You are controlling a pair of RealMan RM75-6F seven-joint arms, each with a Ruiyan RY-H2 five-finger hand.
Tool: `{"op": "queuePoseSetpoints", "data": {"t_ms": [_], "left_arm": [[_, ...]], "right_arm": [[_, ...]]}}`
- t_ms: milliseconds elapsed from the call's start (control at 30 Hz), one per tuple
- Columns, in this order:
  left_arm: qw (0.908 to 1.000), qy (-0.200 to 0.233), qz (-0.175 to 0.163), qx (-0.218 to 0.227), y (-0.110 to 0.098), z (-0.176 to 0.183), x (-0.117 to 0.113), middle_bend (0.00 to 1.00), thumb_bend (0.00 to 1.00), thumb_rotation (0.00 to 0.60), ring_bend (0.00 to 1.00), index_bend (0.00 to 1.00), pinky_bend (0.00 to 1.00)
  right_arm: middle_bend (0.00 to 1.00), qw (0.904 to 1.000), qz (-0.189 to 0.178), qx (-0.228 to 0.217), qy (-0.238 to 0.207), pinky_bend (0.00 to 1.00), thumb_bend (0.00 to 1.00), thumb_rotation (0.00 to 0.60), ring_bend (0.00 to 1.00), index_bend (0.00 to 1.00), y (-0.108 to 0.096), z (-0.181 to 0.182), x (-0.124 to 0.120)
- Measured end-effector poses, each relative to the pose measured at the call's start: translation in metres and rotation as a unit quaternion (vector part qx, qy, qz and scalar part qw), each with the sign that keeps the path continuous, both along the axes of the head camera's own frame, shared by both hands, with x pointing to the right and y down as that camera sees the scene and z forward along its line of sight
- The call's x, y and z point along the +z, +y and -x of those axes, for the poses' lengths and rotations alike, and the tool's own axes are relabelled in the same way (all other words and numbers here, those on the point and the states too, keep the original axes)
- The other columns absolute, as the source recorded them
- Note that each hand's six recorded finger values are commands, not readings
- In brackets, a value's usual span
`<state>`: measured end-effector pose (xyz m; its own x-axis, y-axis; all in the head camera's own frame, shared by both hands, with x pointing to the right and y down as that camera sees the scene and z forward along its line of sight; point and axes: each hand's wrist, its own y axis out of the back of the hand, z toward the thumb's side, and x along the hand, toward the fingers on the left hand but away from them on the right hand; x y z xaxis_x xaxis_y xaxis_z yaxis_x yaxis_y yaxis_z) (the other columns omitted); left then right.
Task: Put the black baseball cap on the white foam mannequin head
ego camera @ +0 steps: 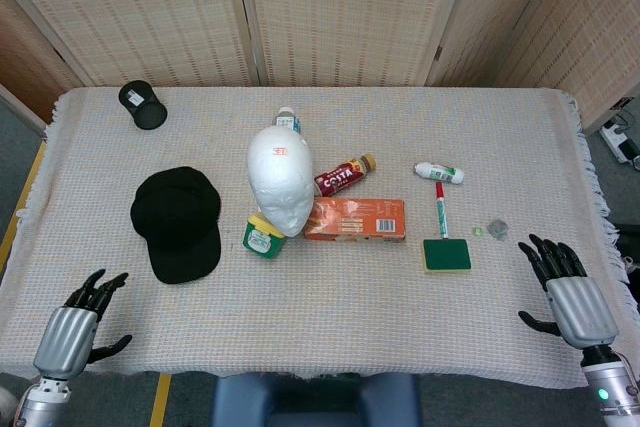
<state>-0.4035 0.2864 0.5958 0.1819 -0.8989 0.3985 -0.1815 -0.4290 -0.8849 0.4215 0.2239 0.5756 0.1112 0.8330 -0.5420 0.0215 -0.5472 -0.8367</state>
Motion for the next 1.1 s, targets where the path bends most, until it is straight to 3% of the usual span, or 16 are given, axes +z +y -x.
{"op": "queuePoseSetpoints", "data": {"t_ms": [133,267,667,1100], "left_arm": [[0.9984,0.052,-0.021,-0.005,0.005,-0.026,0.018,0.94,0.08,0.600,0.78,0.48,0.90],[0.9969,0.066,-0.041,0.011,0.002,-0.045,0.036,1.00,0.10,0.600,0.99,0.54,1.00],[0.9946,0.042,-0.083,0.045,-0.014,-0.072,0.082,1.00,0.17,0.600,1.00,0.52,1.00],[0.9903,-0.034,-0.113,0.073,-0.026,-0.079,0.123,1.00,0.24,0.600,1.00,0.45,1.00]], "right_arm": [[0.00,1.0000,-0.001,0.000,0.002,0.00,0.09,0.600,0.00,0.00,0.000,0.000,0.000],[0.00,1.0000,-0.002,0.004,0.004,0.00,0.09,0.600,0.00,0.00,-0.001,-0.002,0.001],[0.00,0.9998,-0.012,0.016,0.010,0.00,0.09,0.600,0.00,0.00,-0.006,-0.008,-0.002],[0.00,0.9993,-0.016,0.028,0.019,0.00,0.09,0.600,0.00,0.00,-0.012,-0.017,-0.002]]}}
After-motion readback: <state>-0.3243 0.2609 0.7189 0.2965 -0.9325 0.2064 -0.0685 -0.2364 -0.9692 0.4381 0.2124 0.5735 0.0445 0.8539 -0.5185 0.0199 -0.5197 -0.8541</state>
